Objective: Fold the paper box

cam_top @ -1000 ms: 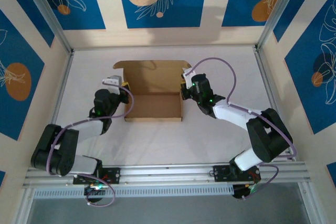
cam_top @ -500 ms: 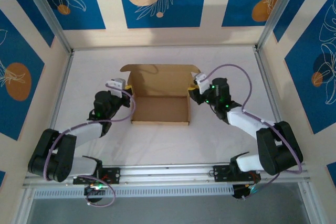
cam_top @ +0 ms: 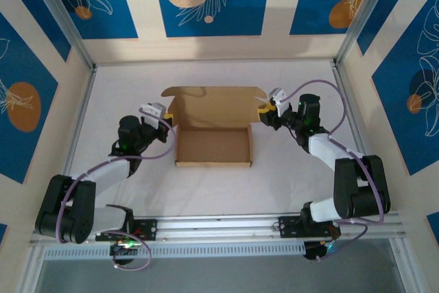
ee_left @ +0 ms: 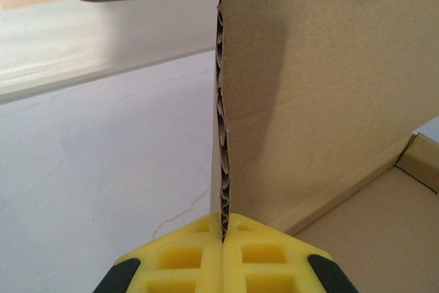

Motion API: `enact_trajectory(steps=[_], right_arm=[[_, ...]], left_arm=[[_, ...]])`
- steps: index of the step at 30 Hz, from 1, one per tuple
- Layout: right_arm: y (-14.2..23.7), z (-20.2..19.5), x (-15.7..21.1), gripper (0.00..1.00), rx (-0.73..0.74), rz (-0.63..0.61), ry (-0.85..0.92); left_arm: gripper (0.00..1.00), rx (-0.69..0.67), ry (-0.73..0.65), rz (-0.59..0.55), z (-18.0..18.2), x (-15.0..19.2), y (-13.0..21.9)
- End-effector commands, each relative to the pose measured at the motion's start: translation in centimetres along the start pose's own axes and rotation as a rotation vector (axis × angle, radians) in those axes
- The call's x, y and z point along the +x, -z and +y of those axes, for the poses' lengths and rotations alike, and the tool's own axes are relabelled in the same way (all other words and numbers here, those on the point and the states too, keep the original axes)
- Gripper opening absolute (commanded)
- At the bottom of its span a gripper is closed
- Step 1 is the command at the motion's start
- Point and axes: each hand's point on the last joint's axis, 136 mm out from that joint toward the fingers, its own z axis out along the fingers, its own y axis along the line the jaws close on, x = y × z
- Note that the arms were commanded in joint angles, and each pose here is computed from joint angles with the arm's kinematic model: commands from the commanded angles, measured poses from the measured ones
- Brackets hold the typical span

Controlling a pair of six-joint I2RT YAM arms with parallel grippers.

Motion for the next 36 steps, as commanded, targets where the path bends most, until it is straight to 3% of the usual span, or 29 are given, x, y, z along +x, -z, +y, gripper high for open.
enact_trajectory(steps=[1, 6, 11, 18, 26, 29, 33, 36], right_arm=[[-0.7, 1.4, -0.6, 0.38, -0.083, -0.038, 0.087], [-2.0, 2.0, 0.0, 0.31, -0.092, 0.002, 0.101], [-2.1, 1.5, 0.6, 0.0, -0.019, 0.038, 0.088], [-2.5, 3.2, -1.1, 0.0, 0.064, 0.069, 0.077], [-3.1, 3.4, -1.6, 0.0, 0.272, 0.058, -0.195], [-3.5, 2.6, -0.8, 0.0, 0.422, 0.078, -0.255], [-2.7, 0.8, 0.3, 0.0, 0.58, 0.078, -0.486], [-2.6, 1.2, -0.1, 0.0, 0.612, 0.023, -0.501]], left_arm=[[0.0, 0.029, -0.046, -0.049, -0.2, -2.0, -0.2], [0.0, 0.029, -0.035, -0.062, -0.2, -2.3, -0.1], [0.0, 0.013, 0.009, -0.091, 0.1, -2.6, 0.0], [0.0, 0.01, 0.071, -0.158, -0.3, -3.3, 0.3], [0.0, -0.043, 0.107, -0.168, -1.6, -3.1, -0.6], [0.0, -0.044, 0.131, -0.179, -2.0, -3.0, -0.9], [0.0, -0.044, 0.134, -0.179, -2.6, -2.6, -0.9], [0.0, -0.048, 0.136, -0.173, -2.9, -1.9, -0.7]])
